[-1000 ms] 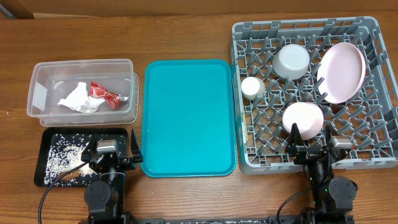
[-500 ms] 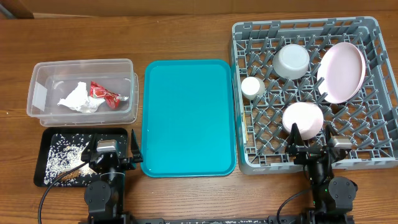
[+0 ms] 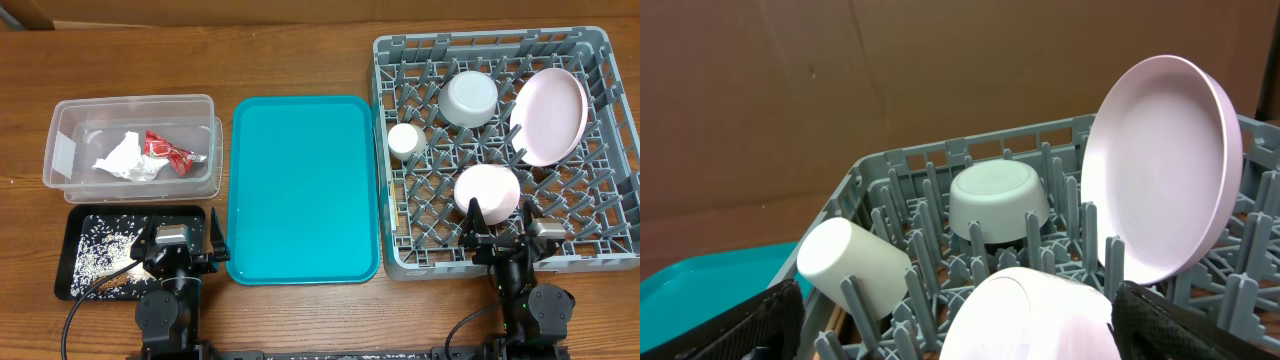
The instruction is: Sort waste into correct bins and load items into the dishwasher
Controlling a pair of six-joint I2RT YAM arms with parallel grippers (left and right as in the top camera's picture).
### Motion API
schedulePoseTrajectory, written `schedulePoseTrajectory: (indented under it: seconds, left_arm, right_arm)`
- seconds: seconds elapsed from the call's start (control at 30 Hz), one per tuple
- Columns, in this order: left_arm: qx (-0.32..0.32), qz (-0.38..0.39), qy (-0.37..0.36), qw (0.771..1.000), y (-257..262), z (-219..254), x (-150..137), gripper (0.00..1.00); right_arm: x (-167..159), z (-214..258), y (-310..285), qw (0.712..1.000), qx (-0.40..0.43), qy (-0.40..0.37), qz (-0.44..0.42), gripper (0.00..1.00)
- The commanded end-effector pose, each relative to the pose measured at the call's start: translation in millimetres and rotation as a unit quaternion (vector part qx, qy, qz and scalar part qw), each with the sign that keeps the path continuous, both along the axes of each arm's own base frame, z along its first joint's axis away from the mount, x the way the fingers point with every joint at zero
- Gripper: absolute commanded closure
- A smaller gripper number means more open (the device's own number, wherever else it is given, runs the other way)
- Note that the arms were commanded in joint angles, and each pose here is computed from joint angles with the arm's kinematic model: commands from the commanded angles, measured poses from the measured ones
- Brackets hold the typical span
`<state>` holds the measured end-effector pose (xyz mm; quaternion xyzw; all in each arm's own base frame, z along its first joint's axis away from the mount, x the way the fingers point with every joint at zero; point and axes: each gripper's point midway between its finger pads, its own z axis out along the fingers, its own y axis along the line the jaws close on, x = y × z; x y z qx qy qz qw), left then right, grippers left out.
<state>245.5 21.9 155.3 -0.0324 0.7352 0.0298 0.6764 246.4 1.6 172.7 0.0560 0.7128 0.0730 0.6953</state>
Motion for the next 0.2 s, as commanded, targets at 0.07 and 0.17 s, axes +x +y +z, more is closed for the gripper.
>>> schedulePoseTrajectory:
  seconds: [0.07, 0.17]
  left_arm:
    - [0.008, 0.000, -0.003, 1.000, -0.1, 0.6, -0.3, 0.00]
    - [0.008, 0.000, -0.003, 1.000, -0.1, 0.6, -0.3, 0.00]
  right_arm:
    - [0.0, -2.1, 0.3, 1.000, 0.002, -0.001, 0.000, 0.00]
    - [0.0, -2.1, 0.3, 1.000, 0.002, -0.001, 0.000, 0.00]
